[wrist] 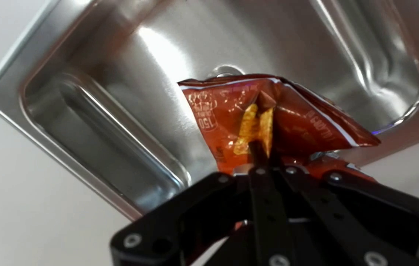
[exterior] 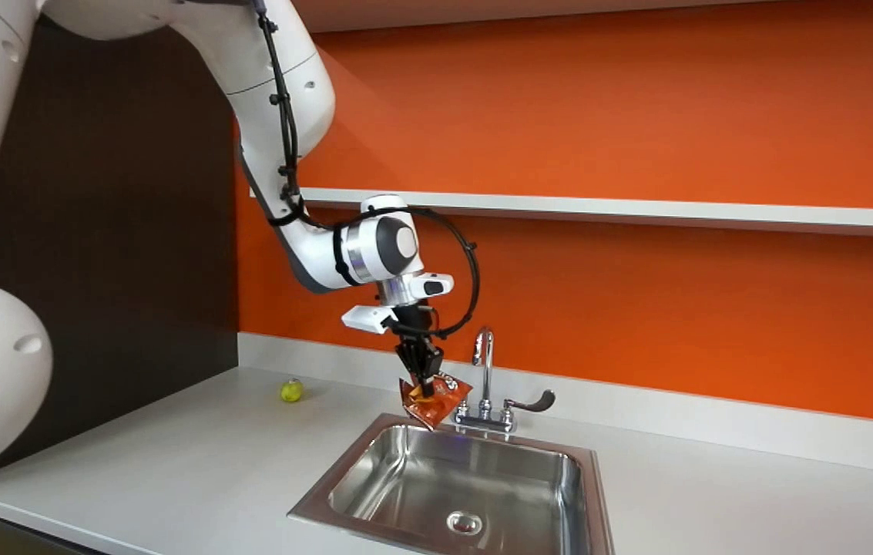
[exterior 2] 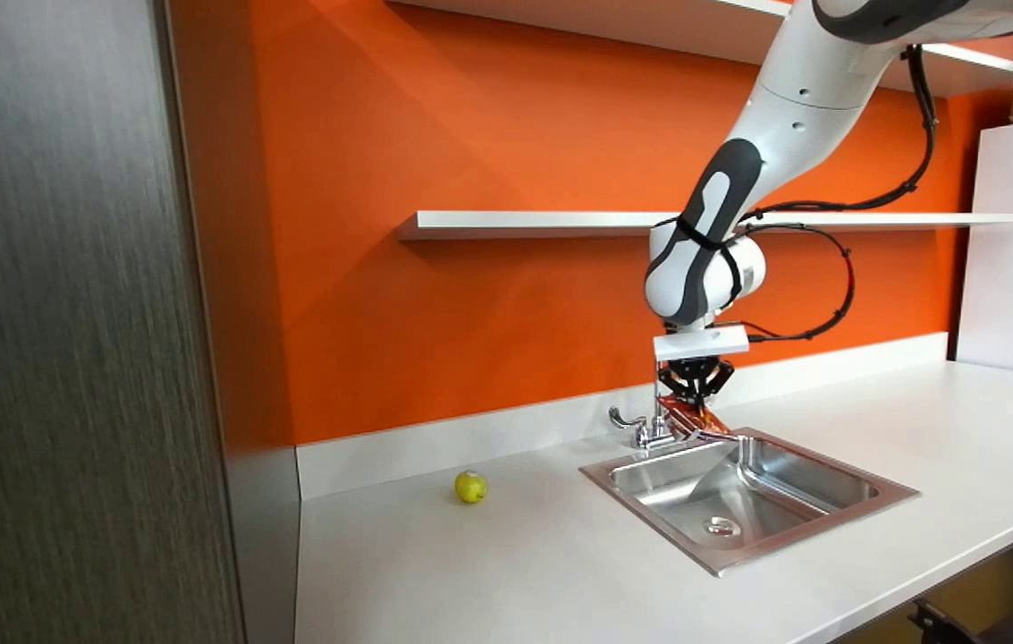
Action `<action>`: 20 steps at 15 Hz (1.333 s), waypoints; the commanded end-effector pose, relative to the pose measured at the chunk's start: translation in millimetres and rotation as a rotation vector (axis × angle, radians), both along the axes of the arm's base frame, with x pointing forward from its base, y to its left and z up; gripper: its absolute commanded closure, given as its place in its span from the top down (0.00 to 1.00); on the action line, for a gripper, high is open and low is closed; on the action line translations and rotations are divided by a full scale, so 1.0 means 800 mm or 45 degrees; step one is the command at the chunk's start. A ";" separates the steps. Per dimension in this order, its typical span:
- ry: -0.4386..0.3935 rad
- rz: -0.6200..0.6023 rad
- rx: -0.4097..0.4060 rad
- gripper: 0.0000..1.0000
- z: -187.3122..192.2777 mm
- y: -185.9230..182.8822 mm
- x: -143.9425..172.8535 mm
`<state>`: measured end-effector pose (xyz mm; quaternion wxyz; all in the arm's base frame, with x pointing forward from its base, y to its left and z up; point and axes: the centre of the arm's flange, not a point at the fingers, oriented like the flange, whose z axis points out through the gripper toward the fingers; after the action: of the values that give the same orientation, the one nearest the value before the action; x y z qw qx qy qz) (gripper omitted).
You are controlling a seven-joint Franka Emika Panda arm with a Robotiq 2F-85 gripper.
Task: Put the packet in the sink.
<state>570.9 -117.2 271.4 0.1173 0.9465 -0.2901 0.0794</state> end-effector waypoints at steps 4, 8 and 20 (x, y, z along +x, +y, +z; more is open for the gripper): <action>0.012 -0.151 -0.065 0.00 -0.053 -0.076 0.002; 0.056 -0.168 -0.084 0.00 -0.103 -0.093 0.004; 0.176 -0.153 -0.039 0.00 -0.202 -0.064 -0.015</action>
<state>559.5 -175.3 119.3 0.1641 0.9277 -0.3352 0.0128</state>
